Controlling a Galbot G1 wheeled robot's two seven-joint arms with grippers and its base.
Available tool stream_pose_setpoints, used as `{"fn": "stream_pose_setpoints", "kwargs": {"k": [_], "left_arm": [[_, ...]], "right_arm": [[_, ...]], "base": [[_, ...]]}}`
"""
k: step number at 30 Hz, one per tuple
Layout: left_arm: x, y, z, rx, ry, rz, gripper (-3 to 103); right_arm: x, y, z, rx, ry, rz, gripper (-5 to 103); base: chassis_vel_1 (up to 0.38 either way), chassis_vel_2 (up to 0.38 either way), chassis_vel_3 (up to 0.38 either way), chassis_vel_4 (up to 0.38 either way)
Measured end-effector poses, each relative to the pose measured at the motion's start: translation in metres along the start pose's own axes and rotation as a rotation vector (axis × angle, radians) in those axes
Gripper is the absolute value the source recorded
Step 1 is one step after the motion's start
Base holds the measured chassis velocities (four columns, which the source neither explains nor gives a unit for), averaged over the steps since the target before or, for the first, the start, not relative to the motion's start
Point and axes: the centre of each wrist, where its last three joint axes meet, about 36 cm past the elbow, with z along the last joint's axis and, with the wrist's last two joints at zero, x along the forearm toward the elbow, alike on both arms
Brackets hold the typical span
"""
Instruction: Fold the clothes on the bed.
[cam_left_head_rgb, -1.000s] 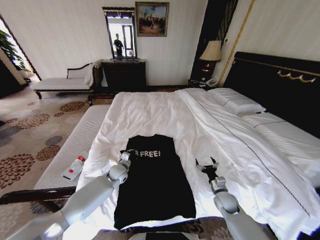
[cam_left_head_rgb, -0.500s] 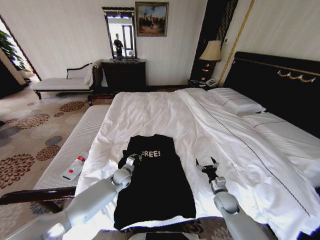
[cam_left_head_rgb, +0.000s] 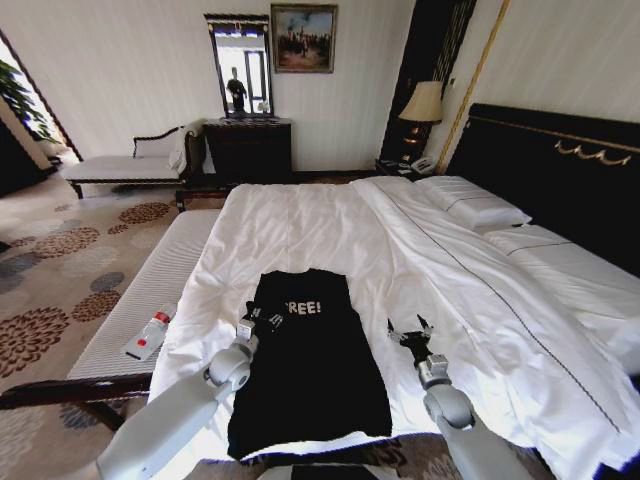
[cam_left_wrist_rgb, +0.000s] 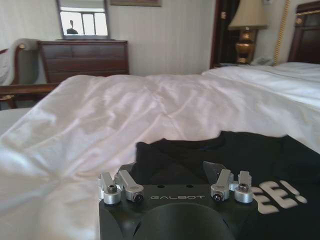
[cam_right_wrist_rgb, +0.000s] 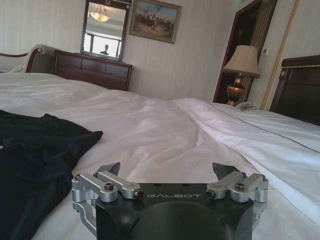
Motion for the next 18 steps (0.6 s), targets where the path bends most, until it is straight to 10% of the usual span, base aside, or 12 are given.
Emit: {"fn": "stream_pose_setpoints", "kwargs": {"k": [8,18], "left_arm": [[-0.029,0.045,0.026,0.098,0.04,-0.187,98],[-0.054,0.061,0.044,0.28,0.066,-0.285,100]], "right_arm": [[0.0,0.005,-0.002,-0.006,-0.007,-0.01,100],[0.006,-0.016,-0.001,0.035,-0.001,-0.001,100]], "base": [[0.0,0.0,0.0,0.0],[0.0,0.0,0.0,0.0]]}}
